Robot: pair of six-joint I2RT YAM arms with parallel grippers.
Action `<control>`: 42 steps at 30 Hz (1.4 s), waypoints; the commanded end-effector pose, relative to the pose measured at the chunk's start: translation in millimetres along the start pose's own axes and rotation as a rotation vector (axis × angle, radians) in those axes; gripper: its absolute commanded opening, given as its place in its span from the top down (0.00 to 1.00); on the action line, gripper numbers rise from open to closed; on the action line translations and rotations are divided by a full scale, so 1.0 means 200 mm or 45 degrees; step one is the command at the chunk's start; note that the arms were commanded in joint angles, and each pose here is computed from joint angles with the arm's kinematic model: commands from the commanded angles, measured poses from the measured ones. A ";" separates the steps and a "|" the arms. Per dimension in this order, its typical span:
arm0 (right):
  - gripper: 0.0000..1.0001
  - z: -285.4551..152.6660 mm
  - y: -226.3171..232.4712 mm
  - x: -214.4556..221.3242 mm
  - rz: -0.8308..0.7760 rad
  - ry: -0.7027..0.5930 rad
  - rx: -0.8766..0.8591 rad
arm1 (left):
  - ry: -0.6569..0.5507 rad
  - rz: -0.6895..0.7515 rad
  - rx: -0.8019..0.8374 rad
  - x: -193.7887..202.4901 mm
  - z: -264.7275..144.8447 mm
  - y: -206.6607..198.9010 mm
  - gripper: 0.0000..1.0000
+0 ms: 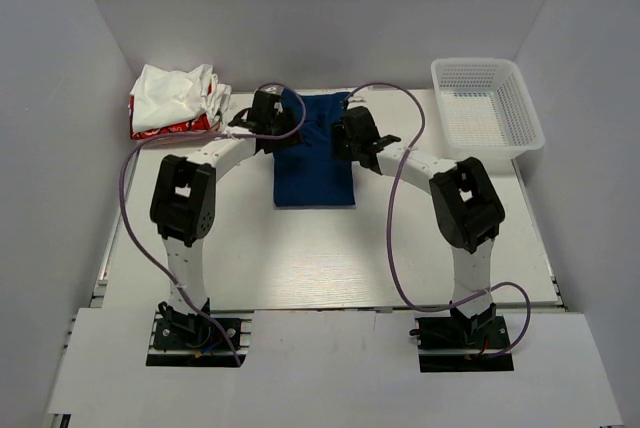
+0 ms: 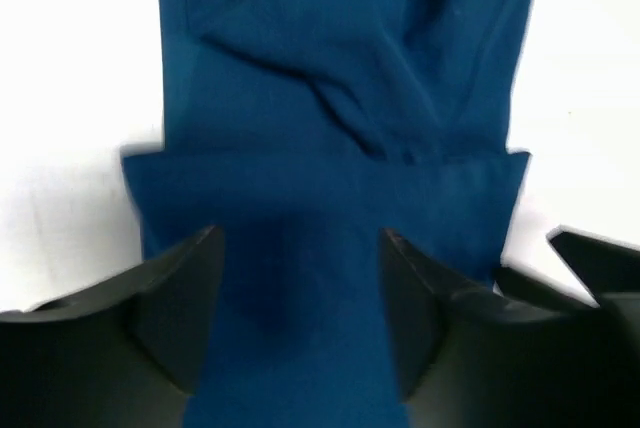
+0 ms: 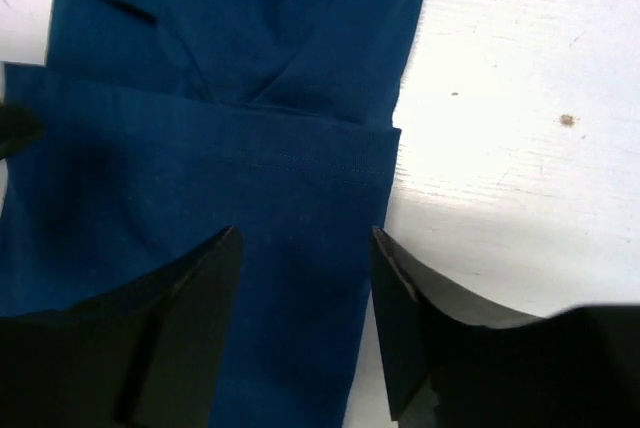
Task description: Fold and stack the t-shirts
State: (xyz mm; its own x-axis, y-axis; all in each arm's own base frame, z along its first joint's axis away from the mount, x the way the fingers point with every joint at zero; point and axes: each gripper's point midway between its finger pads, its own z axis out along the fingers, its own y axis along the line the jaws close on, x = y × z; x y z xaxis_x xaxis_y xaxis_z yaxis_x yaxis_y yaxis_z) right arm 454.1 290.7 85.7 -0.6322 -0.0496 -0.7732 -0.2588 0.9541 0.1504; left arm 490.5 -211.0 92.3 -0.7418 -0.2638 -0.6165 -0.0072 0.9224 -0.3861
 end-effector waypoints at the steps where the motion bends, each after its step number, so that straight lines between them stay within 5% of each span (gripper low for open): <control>1: 0.35 -0.03 0.03 -0.07 -0.037 0.002 -0.030 | 0.079 0.037 0.027 -0.05 -0.03 -0.03 0.20; 3: 0.25 -0.07 0.04 -0.09 -0.047 -0.006 -0.040 | 0.092 0.028 0.011 -0.03 -0.07 0.00 0.14; 4: 0.23 -0.10 0.04 -0.06 -0.049 0.010 -0.066 | 0.097 0.027 0.008 -0.01 -0.10 0.01 0.00; 6: 0.19 -0.14 0.03 0.04 -0.034 0.041 -0.070 | 0.136 -0.005 -0.015 0.11 -0.15 0.07 0.00; 7: 0.10 -0.23 0.05 -0.01 -0.008 0.011 -0.116 | 0.091 -0.015 0.010 0.07 -0.25 0.05 0.00; 16: 0.10 -0.48 0.10 0.43 0.182 0.191 -0.365 | 0.173 -0.054 0.058 0.55 -0.47 0.19 0.00; 27: 0.11 -0.36 0.06 0.55 0.234 0.248 -0.298 | 0.263 -0.075 0.132 0.66 -0.33 0.20 0.43; 33: 0.26 -0.32 0.03 0.64 0.279 0.330 -0.234 | 0.336 -0.087 0.085 0.80 -0.30 0.28 0.71; 35: 0.44 -0.31 0.03 0.68 0.300 0.355 -0.225 | 0.315 -0.083 0.098 0.80 -0.30 0.28 0.74; 38: 0.69 -0.30 0.02 0.70 0.318 0.367 -0.212 | 0.311 -0.083 0.087 0.80 -0.29 0.29 0.98; 42: 0.98 -0.30 -0.01 0.67 0.316 0.318 -0.184 | 0.288 -0.079 0.101 0.77 -0.28 0.27 1.00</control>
State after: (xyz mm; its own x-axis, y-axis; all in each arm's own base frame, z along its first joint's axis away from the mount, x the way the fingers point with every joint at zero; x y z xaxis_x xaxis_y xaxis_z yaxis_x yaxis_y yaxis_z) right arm 322.6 270.4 21.0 -0.8494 0.0687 -0.5232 -0.1922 0.8831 0.4279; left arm 341.3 -188.6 20.1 -0.8701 -0.2496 -0.4250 -0.0094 0.8705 -0.4921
